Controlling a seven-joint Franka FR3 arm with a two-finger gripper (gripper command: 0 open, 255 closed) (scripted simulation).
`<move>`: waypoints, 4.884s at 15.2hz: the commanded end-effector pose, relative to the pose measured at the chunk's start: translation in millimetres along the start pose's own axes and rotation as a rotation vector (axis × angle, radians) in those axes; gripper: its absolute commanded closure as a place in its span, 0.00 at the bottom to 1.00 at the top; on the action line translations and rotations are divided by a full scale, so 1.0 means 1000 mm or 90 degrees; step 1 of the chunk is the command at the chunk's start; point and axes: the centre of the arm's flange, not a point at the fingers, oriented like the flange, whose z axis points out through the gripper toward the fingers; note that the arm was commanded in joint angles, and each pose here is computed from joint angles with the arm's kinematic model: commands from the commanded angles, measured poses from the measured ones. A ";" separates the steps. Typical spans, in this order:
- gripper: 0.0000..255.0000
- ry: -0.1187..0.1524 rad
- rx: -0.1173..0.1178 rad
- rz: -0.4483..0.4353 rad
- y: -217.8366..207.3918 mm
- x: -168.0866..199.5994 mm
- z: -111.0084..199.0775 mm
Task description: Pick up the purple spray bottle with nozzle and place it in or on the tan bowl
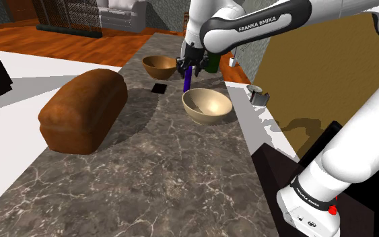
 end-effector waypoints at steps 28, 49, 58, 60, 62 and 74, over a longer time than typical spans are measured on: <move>1.00 0.000 0.000 0.000 0.010 0.034 -0.094; 1.00 0.000 0.000 0.000 0.006 -0.075 -0.179; 1.00 0.000 0.000 0.000 -0.003 -0.181 -0.203; 1.00 0.000 0.000 0.000 -0.004 -0.185 -0.194; 1.00 0.000 0.000 0.000 -0.005 -0.188 -0.184; 1.00 0.000 0.000 0.000 -0.008 -0.197 -0.160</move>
